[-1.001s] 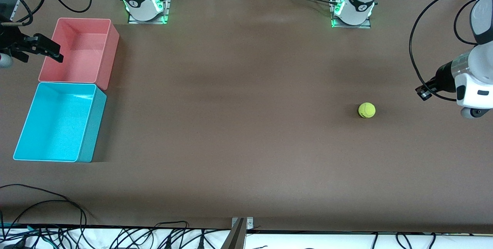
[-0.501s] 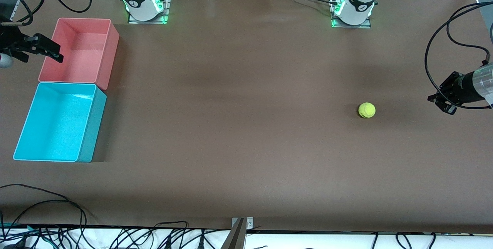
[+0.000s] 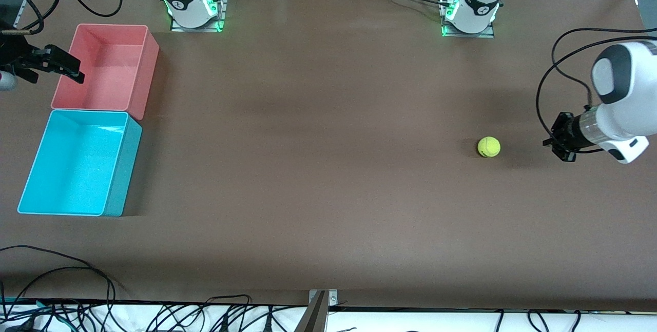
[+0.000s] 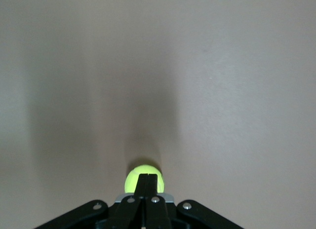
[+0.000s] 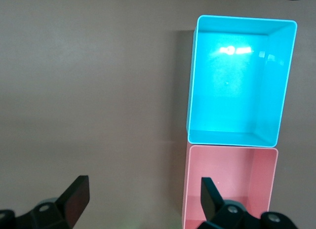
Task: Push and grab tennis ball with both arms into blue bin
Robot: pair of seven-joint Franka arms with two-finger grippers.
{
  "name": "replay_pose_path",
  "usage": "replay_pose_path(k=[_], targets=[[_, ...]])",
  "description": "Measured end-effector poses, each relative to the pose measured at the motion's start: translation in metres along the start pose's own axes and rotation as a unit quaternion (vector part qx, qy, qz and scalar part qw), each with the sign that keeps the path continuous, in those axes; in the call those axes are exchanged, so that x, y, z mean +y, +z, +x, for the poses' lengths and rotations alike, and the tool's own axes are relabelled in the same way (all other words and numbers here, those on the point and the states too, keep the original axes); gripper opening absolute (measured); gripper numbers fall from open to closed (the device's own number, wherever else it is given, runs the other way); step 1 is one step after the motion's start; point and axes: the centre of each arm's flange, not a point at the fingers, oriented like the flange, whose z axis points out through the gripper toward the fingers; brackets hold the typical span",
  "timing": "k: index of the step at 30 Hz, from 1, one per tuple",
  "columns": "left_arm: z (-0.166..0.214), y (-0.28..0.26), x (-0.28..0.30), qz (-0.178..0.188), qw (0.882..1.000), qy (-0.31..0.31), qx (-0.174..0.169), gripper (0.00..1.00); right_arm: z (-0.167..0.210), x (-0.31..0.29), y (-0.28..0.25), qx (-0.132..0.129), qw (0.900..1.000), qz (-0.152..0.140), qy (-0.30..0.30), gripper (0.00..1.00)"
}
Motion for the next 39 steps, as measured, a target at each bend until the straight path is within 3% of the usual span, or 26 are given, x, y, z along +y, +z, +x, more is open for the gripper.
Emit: replay_pose_path(k=[11, 21, 39], targets=[[-0.007, 0.089, -0.028, -0.004, 1.000, -0.020, 0.000, 0.01, 0.000, 0.000, 0.000, 0.000, 1.000, 0.000, 0.000, 1.00], [-0.008, 0.139, -0.031, -0.008, 1.000, -0.017, 0.003, 0.01, 0.000, 0.000, 0.000, 0.000, 1.000, 0.000, 0.000, 1.00], [0.000, 0.166, -0.031, -0.007, 1.000, -0.010, 0.013, 0.01, 0.000, 0.000, 0.000, 0.000, 1.000, 0.000, 0.000, 1.00]])
